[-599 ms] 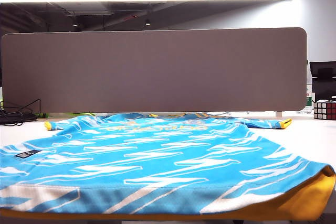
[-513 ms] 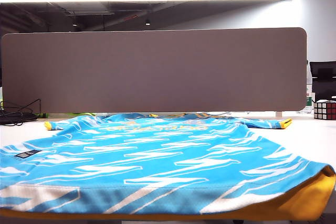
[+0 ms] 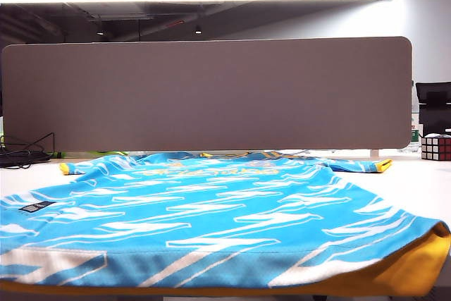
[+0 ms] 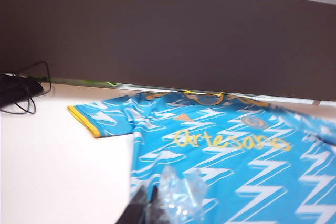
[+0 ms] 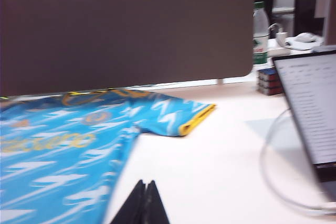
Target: Fold the bottom side of the soccer jersey horizontally towards the center, about one-third of the way, then fold the sleeve back towards the center, creating a straight line along the edge of the the soccer jersey, and finally fold the bottom of the soccer jersey up towards the top, creating a neat rectangle.
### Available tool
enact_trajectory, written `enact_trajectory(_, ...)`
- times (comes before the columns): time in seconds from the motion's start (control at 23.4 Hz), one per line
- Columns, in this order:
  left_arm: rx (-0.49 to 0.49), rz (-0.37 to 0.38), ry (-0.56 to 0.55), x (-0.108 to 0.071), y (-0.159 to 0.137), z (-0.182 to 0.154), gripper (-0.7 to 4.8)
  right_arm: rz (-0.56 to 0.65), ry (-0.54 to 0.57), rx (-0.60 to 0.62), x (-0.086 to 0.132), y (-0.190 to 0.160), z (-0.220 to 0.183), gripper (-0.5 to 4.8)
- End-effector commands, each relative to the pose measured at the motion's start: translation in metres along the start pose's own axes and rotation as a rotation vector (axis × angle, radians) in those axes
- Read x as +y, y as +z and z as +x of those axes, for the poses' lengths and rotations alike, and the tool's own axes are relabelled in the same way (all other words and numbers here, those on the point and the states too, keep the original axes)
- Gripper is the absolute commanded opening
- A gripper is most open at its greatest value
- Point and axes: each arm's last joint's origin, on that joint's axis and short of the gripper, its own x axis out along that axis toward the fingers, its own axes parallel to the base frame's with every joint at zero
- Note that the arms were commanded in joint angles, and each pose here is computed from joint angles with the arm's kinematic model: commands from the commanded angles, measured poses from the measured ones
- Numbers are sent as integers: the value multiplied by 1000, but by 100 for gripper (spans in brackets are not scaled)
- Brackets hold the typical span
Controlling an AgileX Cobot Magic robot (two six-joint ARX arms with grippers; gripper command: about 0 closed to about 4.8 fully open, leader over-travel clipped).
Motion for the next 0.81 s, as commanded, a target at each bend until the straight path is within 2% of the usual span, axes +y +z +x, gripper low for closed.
enact_trajectory(0.04, 31, -257, 63, 2, -2, 0, -6, 150, 98, 35, 3, -2, 0, -9)
enact_trajectory(0.13, 123, -450, 129, 5, -12, -1, -6, 234, 130, 107, 4, -3, 1, -9)
enact_trajectory(0.17, 145, -485, 139, 6, -14, -1, -6, 253, 115, 141, 4, 0, 2, -9)
enact_trajectory(0.3, 185, -524, 143, 5, -14, 1, -6, 261, 5, 213, 4, 19, 4, -9)
enact_trajectory(0.51, 286, -536, 159, 5, -3, 12, -6, 272, 15, 362, 7, 44, 28, -9)
enact_trajectory(0.68, 380, -473, 154, 5, 10, 26, -6, 285, 91, 543, 10, 47, 52, -9)
enact_trajectory(0.81, 490, -414, 156, 6, 21, 41, -6, 294, 137, 694, 12, 45, 70, -9)
